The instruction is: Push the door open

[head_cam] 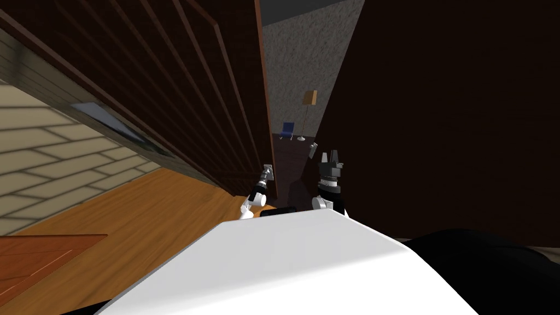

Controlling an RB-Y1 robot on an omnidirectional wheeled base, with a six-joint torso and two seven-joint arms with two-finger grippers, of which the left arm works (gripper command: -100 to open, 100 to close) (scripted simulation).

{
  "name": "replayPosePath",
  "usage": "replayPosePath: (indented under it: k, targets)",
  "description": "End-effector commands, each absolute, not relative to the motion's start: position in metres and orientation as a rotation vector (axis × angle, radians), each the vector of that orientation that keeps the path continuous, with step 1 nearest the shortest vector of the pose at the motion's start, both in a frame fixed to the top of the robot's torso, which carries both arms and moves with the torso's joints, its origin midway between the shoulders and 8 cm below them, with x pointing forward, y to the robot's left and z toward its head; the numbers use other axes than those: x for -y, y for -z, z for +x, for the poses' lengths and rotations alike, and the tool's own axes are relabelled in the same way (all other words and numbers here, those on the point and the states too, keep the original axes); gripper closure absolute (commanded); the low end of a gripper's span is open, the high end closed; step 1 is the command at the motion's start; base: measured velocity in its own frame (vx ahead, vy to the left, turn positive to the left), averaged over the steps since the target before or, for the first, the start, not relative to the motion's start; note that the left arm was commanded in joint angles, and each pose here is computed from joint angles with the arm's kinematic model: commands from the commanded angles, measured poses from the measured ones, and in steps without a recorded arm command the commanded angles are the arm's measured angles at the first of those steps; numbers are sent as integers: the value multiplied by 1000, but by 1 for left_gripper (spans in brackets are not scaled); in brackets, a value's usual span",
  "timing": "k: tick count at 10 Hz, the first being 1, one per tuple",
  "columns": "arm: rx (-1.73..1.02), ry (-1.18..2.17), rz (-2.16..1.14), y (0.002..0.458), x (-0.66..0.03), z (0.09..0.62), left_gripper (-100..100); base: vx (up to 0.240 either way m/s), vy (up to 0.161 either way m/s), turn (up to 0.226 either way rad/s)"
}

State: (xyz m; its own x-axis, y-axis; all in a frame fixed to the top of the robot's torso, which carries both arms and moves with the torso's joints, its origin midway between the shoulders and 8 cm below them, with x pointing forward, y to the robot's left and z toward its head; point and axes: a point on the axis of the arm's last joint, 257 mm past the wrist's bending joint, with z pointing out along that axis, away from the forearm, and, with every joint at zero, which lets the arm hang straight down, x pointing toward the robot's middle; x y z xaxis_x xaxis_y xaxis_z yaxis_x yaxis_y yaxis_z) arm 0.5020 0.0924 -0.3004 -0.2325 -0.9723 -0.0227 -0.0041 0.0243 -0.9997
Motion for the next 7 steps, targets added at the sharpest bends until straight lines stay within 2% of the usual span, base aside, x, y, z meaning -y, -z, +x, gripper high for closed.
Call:
replayPosePath:
  k: [1, 3, 7]
  targets:
    - [-1368, 1335, -1079, 297, -110, 506, 100, 137, -151, 75]
    - [-1349, 1313, -1093, 297, -123, 511, 100, 147, -111, 75]
    - [-1321, 1285, -1112, 296, -140, 517, 100, 95, -89, 60]
